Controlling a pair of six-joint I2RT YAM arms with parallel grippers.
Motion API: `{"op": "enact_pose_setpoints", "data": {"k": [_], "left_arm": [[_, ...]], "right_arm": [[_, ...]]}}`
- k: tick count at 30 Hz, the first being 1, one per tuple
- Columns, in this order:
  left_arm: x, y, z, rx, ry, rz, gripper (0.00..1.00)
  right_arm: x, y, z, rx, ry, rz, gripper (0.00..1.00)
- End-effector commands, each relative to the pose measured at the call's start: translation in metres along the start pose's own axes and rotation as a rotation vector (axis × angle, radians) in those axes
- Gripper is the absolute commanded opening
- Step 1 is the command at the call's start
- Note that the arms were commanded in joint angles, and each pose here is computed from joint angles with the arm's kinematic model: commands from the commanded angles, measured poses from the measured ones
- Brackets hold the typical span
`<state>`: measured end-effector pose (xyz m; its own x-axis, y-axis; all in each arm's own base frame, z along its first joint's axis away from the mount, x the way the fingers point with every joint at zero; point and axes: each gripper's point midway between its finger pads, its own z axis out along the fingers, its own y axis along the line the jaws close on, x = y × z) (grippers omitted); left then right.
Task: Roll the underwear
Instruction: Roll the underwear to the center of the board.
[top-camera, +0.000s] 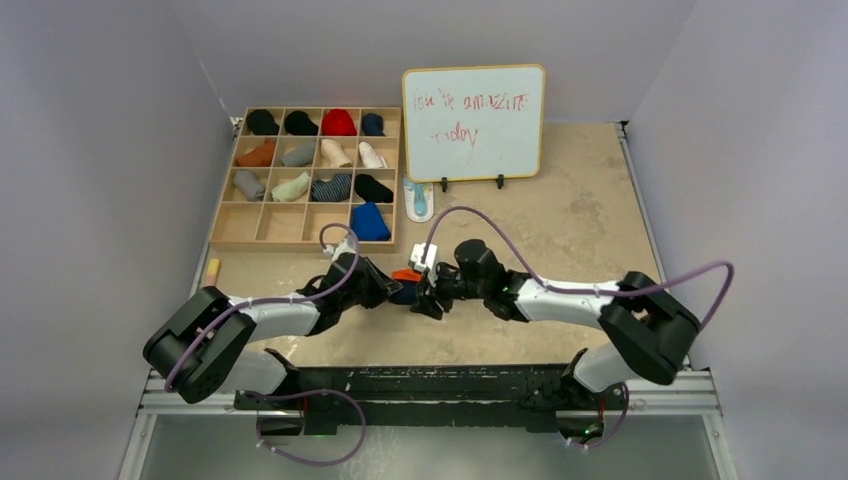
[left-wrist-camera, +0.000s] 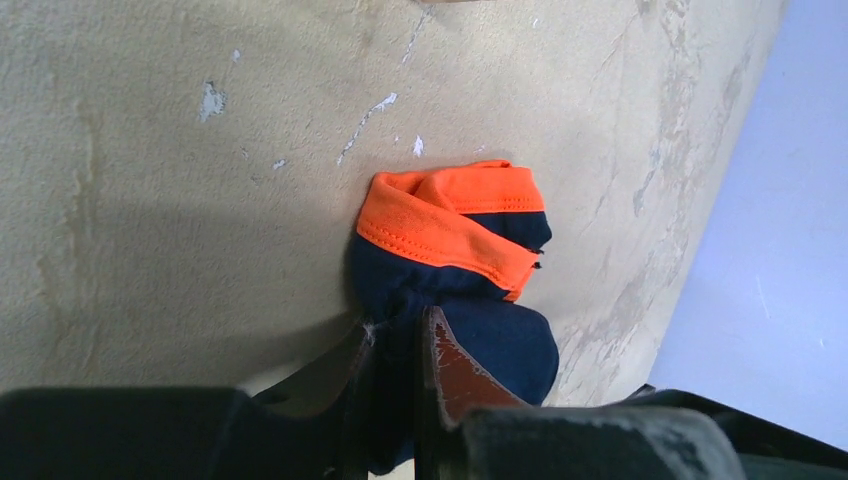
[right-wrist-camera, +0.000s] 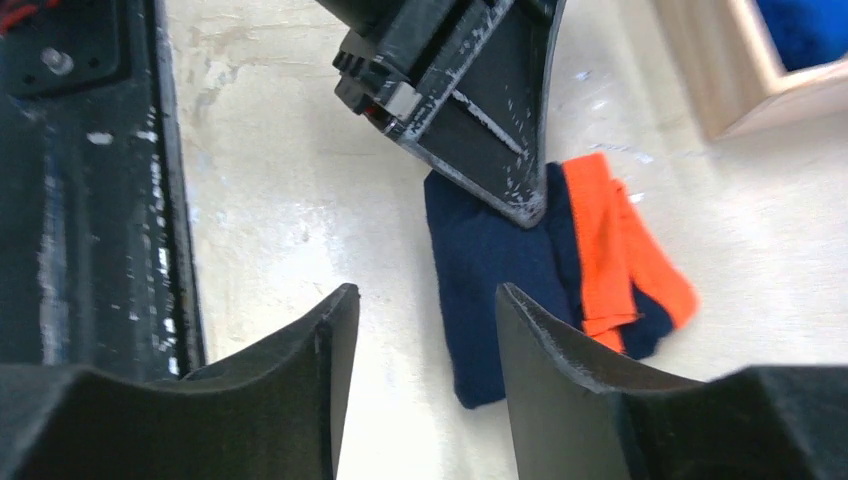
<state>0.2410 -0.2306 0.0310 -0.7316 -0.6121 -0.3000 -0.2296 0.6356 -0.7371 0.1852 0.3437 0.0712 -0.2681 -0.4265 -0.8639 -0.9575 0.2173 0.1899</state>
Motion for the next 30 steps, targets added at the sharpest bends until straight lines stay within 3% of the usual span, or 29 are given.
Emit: {"op": "enact_pose_setpoints", "data": {"k": [1,10,13,14,16,19,20,23,25,26,27,30], "left_arm": [[0.002,-0.005,0.003,-0.007,0.021,0.01,0.0],[0.007,-0.006,0.003,-0.004,0.049,0.01,0.0],[0.007,-0.007,0.003,-0.002,0.053,0.012,0.0],[0.007,-0.007,0.002,0.0,0.052,0.012,0.0],[0.007,-0.007,0.001,0.002,0.05,0.011,0.0],[0.005,-0.005,-0.002,0.004,0.034,0.003,0.01],[0.004,-0.005,-0.003,0.007,0.026,0.001,0.06],[-0.002,-0.009,-0.011,0.038,-0.009,-0.002,0.37],[-0.006,-0.011,-0.018,0.059,-0.036,-0.002,0.48],[-0.008,-0.013,-0.023,0.079,-0.049,-0.004,0.64],[-0.009,-0.013,-0.028,0.091,-0.058,-0.008,0.7],[-0.008,-0.011,-0.039,0.129,-0.077,-0.03,0.77]], "right_arm": [[-0.009,-0.014,-0.015,0.16,-0.02,-0.298,0.57],[0.012,-0.031,0.007,0.321,0.123,-0.559,0.57],[0.018,-0.044,0.01,0.39,0.167,-0.618,0.52],[0.018,-0.046,0.011,0.399,0.18,-0.638,0.46],[0.014,-0.047,0.01,0.41,0.177,-0.636,0.22],[0.012,-0.033,0.01,0.348,0.156,-0.578,0.03],[0.015,-0.021,0.012,0.289,0.15,-0.519,0.0],[0.021,0.007,0.012,0.099,0.13,-0.315,0.0],[0.018,0.021,0.011,-0.021,0.11,-0.147,0.0],[0.016,0.025,0.01,-0.074,0.1,-0.067,0.0],[0.013,0.029,0.009,-0.122,0.088,0.008,0.0],[0.01,0.031,0.007,-0.21,0.067,0.201,0.0]]}}
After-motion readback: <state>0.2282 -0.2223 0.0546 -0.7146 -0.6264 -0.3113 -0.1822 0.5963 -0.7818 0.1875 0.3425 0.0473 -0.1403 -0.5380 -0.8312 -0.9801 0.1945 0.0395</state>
